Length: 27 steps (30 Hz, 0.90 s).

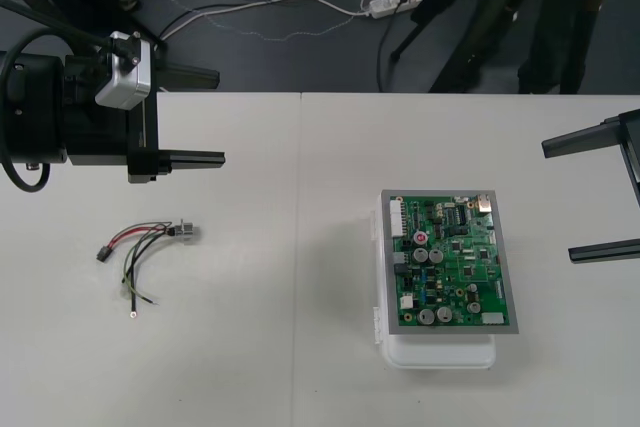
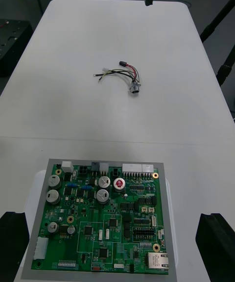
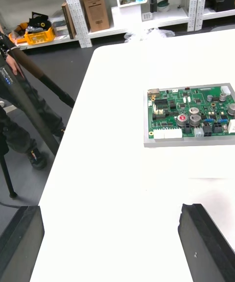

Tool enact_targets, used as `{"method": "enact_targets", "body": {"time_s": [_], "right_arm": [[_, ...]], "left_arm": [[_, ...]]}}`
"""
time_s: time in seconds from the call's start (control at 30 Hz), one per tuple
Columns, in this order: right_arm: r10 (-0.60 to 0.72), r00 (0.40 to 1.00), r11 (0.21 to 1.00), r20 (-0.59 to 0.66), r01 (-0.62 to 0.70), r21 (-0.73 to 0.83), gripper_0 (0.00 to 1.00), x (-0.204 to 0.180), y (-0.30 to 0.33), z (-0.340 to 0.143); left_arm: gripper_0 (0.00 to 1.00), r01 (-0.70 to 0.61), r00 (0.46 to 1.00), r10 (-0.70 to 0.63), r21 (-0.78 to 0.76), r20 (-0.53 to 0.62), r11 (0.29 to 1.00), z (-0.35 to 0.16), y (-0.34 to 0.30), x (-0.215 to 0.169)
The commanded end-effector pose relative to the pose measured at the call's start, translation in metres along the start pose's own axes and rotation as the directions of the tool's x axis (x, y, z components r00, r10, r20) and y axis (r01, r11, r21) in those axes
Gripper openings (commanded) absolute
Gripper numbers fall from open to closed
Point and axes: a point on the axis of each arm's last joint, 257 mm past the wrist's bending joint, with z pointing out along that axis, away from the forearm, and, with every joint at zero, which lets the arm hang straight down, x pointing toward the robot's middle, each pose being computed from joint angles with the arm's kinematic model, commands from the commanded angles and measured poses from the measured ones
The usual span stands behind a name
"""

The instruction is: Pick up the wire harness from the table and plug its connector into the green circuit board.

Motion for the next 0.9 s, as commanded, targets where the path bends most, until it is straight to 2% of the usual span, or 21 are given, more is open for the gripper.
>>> {"method": "enact_targets", "body": {"time_s": [0.03, 0.9], "right_arm": [[-0.036, 0.998, 0.999, -0.052, 0.037, 0.013, 1.00, 0.0067, -0.0025, -0.0135], [-0.036, 0.998, 0.999, -0.052, 0.037, 0.013, 1.00, 0.0067, -0.0025, -0.0135]], "left_arm": [[0.81, -0.106, 0.994, 0.106, 0.020, -0.019, 0.994, -0.0005, 0.0006, -0.0098], [0.81, -0.106, 0.994, 0.106, 0.020, -0.019, 0.994, -0.0005, 0.0006, -0.0098]]}}
